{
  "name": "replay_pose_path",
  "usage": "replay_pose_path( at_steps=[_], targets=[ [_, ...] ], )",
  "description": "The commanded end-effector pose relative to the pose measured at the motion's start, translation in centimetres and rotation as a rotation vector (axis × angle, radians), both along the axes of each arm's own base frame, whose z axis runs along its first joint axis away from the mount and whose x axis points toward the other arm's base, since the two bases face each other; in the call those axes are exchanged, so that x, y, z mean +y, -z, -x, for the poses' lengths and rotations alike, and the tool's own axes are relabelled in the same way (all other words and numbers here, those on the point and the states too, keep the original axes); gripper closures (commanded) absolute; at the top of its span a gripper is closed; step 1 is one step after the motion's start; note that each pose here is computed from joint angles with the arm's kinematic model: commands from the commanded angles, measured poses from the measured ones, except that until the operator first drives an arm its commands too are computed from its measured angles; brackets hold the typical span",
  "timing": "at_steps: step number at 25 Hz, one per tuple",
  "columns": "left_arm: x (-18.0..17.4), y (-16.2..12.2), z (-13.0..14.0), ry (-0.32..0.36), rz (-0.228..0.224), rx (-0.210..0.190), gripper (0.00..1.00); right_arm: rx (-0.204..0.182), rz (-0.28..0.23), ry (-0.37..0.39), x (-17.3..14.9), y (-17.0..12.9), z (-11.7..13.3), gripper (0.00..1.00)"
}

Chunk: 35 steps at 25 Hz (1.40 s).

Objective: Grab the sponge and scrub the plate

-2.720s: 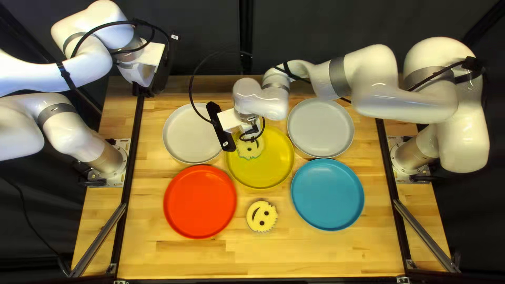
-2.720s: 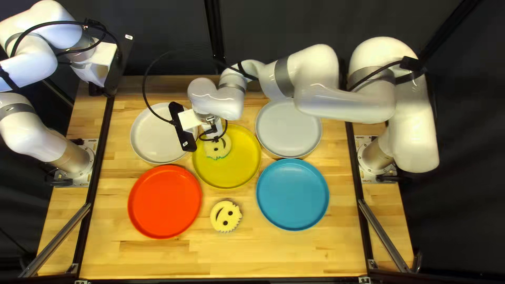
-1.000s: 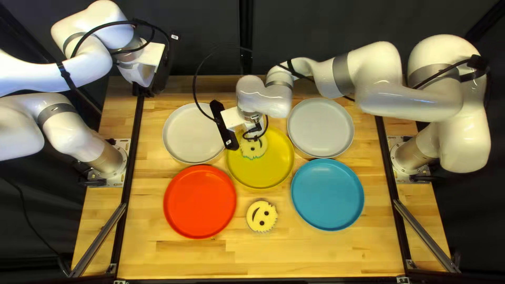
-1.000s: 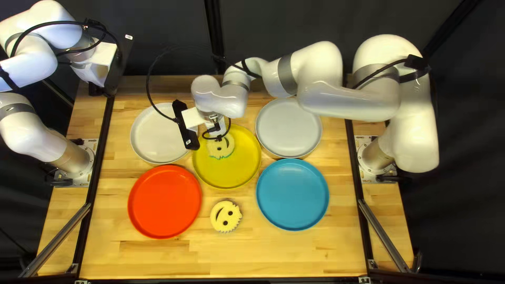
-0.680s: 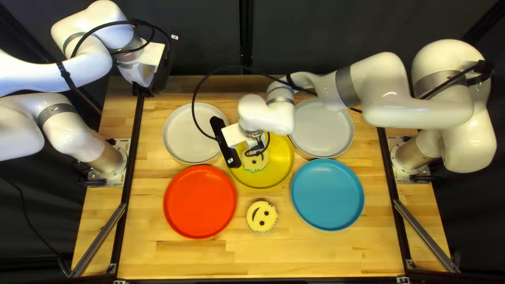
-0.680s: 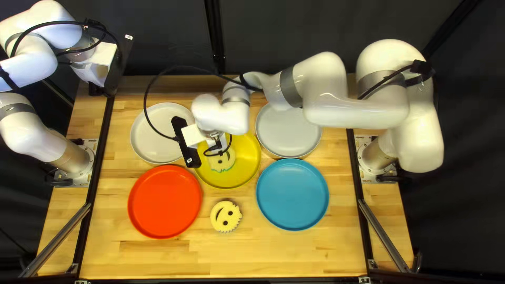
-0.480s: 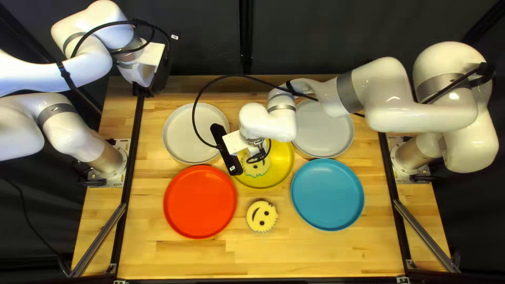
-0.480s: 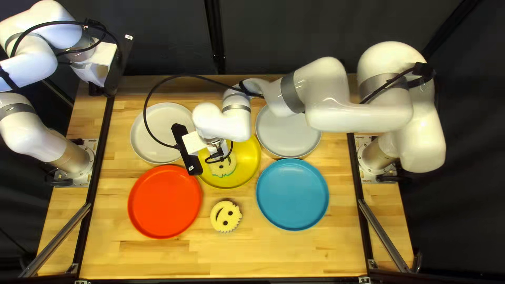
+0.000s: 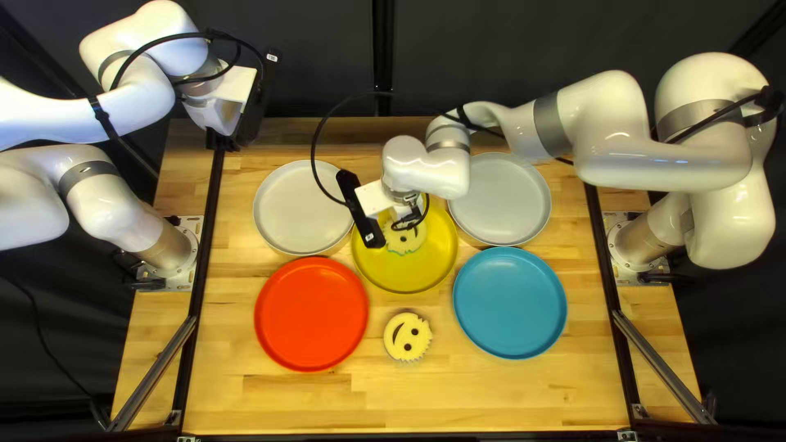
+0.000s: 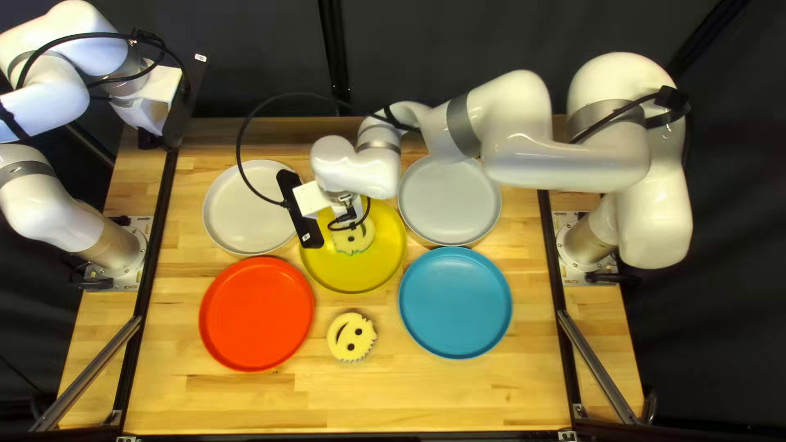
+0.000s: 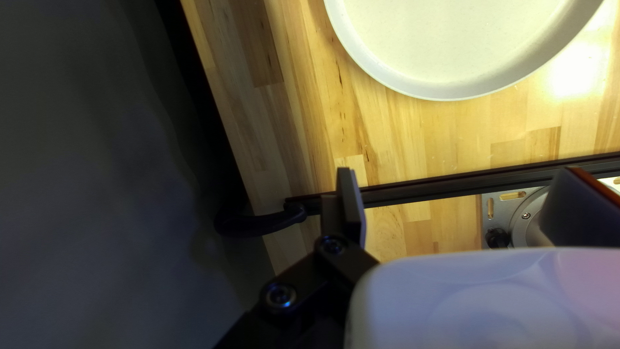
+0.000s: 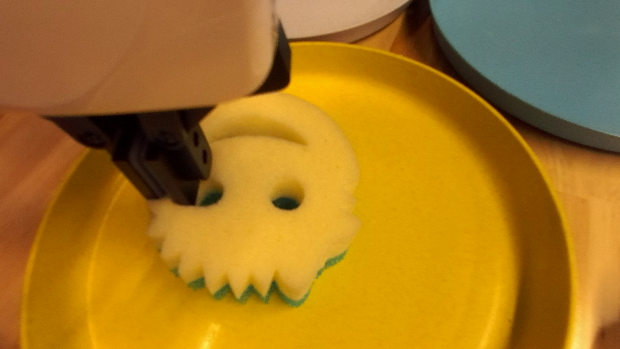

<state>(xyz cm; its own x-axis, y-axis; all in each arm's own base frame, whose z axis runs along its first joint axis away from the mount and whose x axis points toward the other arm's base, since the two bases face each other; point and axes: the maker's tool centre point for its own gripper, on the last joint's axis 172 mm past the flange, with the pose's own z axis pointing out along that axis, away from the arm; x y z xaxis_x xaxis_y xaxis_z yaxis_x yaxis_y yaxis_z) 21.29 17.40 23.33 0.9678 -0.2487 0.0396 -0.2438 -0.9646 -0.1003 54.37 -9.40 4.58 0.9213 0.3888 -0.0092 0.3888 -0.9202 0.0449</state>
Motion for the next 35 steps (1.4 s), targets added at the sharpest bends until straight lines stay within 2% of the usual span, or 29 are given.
replay_pose_path(
  at_steps=[1, 4, 16, 21, 27, 31, 35],
  targets=[
    [0.0, 0.0, 0.0, 0.0, 0.0, 0.0, 0.0, -0.005, -0.002, 0.01, -0.9, -0.2, 0.6, 1.0],
    [0.0, 0.0, 0.0, 0.0, 0.0, 0.0, 0.0, -0.007, 0.0, 0.012, 0.2, -0.2, 0.9, 1.0],
    [0.0, 0.0, 0.0, 0.0, 0.0, 0.0, 0.0, 0.001, 0.044, -0.038, 8.6, -0.2, 1.6, 1.0],
    [0.0, 0.0, 0.0, 0.0, 0.0, 0.0, 0.0, 0.006, 0.056, -0.057, 9.8, 0.2, 2.1, 1.0],
    [0.0, 0.0, 0.0, 0.0, 0.0, 0.0, 0.0, 0.005, 0.052, -0.049, 7.0, 0.3, 2.3, 1.0],
    [0.0, 0.0, 0.0, 0.0, 0.0, 0.0, 0.0, 0.003, 0.039, -0.031, 3.5, 0.7, 2.3, 1.0],
    [0.0, 0.0, 0.0, 0.0, 0.0, 0.0, 0.0, 0.003, 0.03, -0.017, 1.4, 0.6, 2.3, 1.0]
  ],
)
